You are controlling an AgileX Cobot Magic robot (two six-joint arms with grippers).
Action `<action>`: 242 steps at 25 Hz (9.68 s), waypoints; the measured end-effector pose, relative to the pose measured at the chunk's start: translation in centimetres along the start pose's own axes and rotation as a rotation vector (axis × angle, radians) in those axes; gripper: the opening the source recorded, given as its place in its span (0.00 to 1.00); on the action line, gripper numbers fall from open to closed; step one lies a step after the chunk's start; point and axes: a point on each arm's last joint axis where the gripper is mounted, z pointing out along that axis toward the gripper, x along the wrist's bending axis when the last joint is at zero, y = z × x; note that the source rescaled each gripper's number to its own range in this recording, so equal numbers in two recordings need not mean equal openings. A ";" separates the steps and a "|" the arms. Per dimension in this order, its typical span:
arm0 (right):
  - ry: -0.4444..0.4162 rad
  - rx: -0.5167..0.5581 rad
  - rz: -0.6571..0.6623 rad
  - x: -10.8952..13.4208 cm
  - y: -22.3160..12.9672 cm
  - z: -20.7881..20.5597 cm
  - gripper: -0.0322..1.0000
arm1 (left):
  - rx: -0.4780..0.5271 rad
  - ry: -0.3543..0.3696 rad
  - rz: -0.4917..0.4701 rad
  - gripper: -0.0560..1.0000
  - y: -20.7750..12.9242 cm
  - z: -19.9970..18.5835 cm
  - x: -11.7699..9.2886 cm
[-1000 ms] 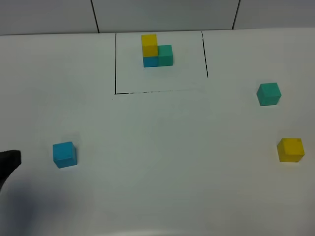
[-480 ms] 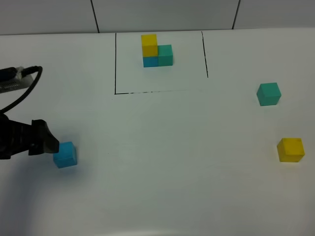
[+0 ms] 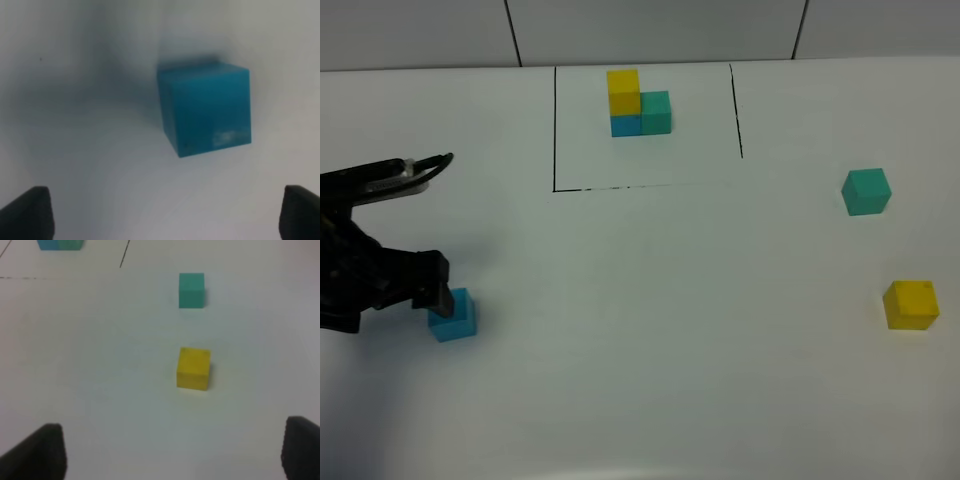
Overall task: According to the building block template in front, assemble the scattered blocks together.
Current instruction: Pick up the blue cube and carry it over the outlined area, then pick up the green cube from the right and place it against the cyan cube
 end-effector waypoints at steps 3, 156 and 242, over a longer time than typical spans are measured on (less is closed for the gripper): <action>0.000 0.000 0.000 0.0 0.0 0.0 0.75 | 0.011 0.033 0.036 0.89 0.7 0.7 -1.5; 0.000 0.000 0.009 0.0 0.0 0.0 0.75 | 0.036 -0.055 1.459 0.69 11.6 3.4 -27.4; 0.000 0.000 0.012 0.0 0.0 0.0 0.75 | -0.770 -0.001 0.294 0.69 -20.5 -15.7 1.4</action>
